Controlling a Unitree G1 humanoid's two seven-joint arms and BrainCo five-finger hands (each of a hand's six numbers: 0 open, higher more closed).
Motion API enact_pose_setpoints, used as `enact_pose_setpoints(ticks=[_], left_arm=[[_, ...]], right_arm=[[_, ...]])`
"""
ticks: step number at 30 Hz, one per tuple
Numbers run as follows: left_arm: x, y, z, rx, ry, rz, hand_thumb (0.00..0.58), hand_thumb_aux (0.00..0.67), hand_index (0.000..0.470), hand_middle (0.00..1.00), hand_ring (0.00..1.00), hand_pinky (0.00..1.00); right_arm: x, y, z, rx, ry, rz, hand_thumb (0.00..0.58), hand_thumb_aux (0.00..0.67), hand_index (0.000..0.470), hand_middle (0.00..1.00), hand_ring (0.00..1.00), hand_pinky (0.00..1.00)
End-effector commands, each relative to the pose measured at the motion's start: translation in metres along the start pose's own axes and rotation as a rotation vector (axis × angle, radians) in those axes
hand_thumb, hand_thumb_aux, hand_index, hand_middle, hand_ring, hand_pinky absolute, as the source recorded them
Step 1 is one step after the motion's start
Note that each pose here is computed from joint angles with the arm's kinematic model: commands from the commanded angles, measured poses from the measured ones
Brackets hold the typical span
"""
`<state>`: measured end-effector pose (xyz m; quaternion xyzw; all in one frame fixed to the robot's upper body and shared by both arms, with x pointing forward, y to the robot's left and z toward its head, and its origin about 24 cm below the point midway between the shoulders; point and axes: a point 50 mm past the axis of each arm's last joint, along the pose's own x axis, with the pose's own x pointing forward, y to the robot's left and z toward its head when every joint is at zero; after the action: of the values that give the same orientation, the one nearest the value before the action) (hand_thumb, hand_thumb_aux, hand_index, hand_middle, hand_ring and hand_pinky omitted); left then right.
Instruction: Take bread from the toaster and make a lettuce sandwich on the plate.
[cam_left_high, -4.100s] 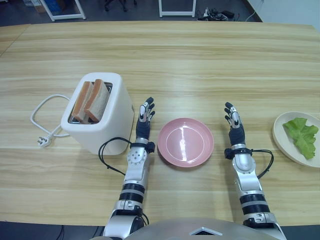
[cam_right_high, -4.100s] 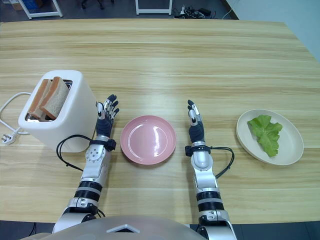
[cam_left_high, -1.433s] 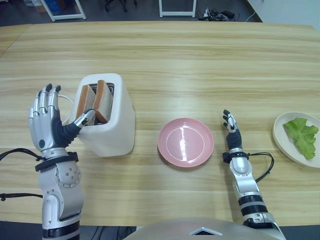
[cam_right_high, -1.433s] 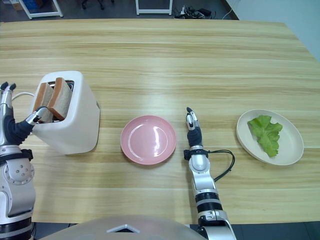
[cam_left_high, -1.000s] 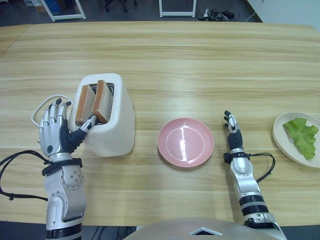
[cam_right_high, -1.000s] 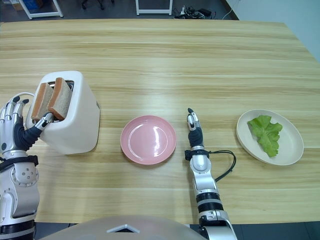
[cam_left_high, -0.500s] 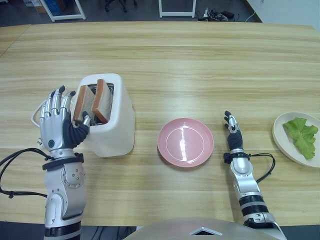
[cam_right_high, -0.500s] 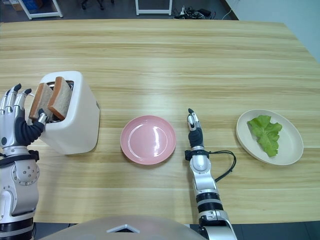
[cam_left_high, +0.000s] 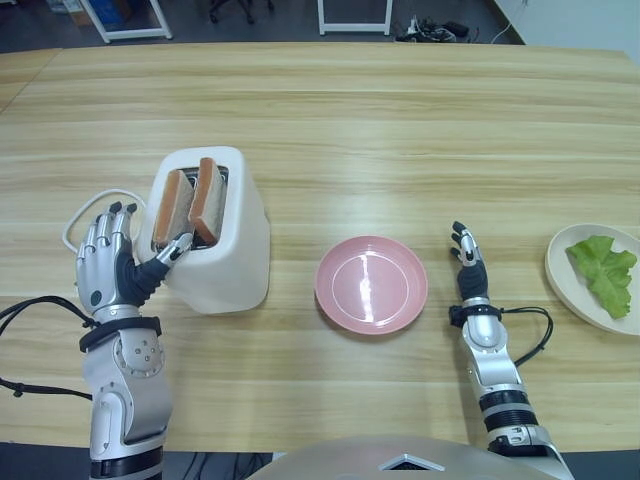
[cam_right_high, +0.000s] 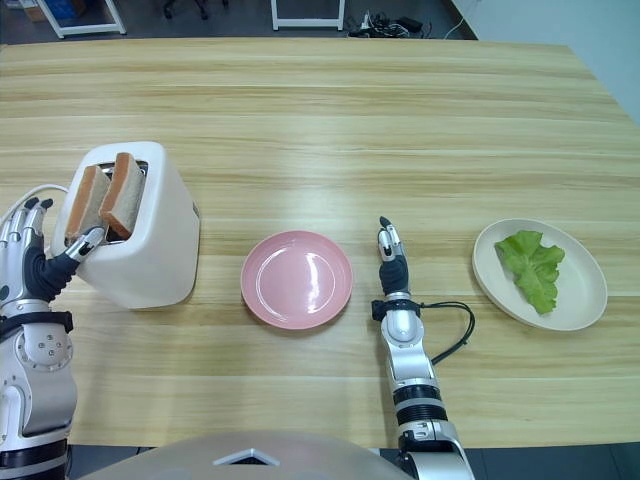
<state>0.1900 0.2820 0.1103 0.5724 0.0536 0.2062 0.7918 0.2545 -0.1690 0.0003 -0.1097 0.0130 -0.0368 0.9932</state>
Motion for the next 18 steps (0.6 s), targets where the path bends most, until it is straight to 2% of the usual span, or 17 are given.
enact_pose_setpoints(ticks=[1,3,5,8,9,11,12,15,16,18], left_arm=[[-0.0020,-0.0040,-0.0005,0.077,-0.026,-0.068,0.066,0.039,0.028,0.00,0.00,0.00],[-0.0024,-0.0045,0.0004,0.091,-0.044,-0.082,0.209,0.134,0.094,0.00,0.00,0.00],[-0.0024,-0.0039,0.0029,0.109,-0.069,-0.082,0.234,0.152,0.107,0.00,0.00,0.00],[-0.0006,0.0004,0.0047,0.145,-0.087,-0.044,0.301,0.205,0.144,0.00,0.00,0.00],[-0.0002,0.0013,0.0044,0.153,-0.089,-0.035,0.304,0.208,0.146,0.00,0.00,0.00],[0.0004,0.0025,0.0037,0.174,-0.093,-0.024,0.368,0.265,0.186,0.00,0.00,0.00],[0.0005,0.0030,0.0034,0.187,-0.097,-0.019,0.438,0.339,0.238,0.00,0.00,0.00],[0.0009,0.0026,0.0029,0.202,-0.108,-0.027,0.547,0.510,0.358,0.00,0.00,0.00],[0.0010,0.0024,0.0028,0.201,-0.111,-0.030,0.579,0.649,0.455,0.00,0.00,0.00],[0.0005,0.0019,0.0026,0.200,-0.118,-0.045,0.580,0.670,0.470,0.00,0.00,0.00]], right_arm=[[-0.0008,-0.0008,-0.0038,0.003,0.024,-0.006,0.000,0.000,0.000,0.00,0.00,0.00],[-0.0008,-0.0011,-0.0040,0.003,0.024,-0.007,0.000,0.000,0.000,0.00,0.00,0.00],[-0.0008,-0.0016,-0.0048,0.003,0.027,-0.010,0.000,0.000,0.000,0.00,0.00,0.00],[-0.0012,-0.0013,-0.0052,0.004,0.030,-0.010,0.000,0.000,0.000,0.00,0.00,0.00],[-0.0013,-0.0011,-0.0053,0.004,0.030,-0.010,0.000,0.000,0.000,0.00,0.00,0.00],[-0.0016,-0.0009,-0.0054,0.005,0.031,-0.010,0.000,0.000,0.000,0.00,0.00,0.00],[-0.0018,-0.0009,-0.0056,0.005,0.031,-0.010,0.000,0.000,0.000,0.00,0.00,0.00],[-0.0019,-0.0009,-0.0058,0.006,0.033,-0.010,0.000,0.000,0.000,0.00,0.00,0.00],[-0.0020,-0.0010,-0.0058,0.006,0.033,-0.011,0.000,0.000,0.000,0.00,0.00,0.00],[-0.0020,-0.0011,-0.0059,0.005,0.033,-0.011,0.000,0.000,0.000,0.00,0.00,0.00]])
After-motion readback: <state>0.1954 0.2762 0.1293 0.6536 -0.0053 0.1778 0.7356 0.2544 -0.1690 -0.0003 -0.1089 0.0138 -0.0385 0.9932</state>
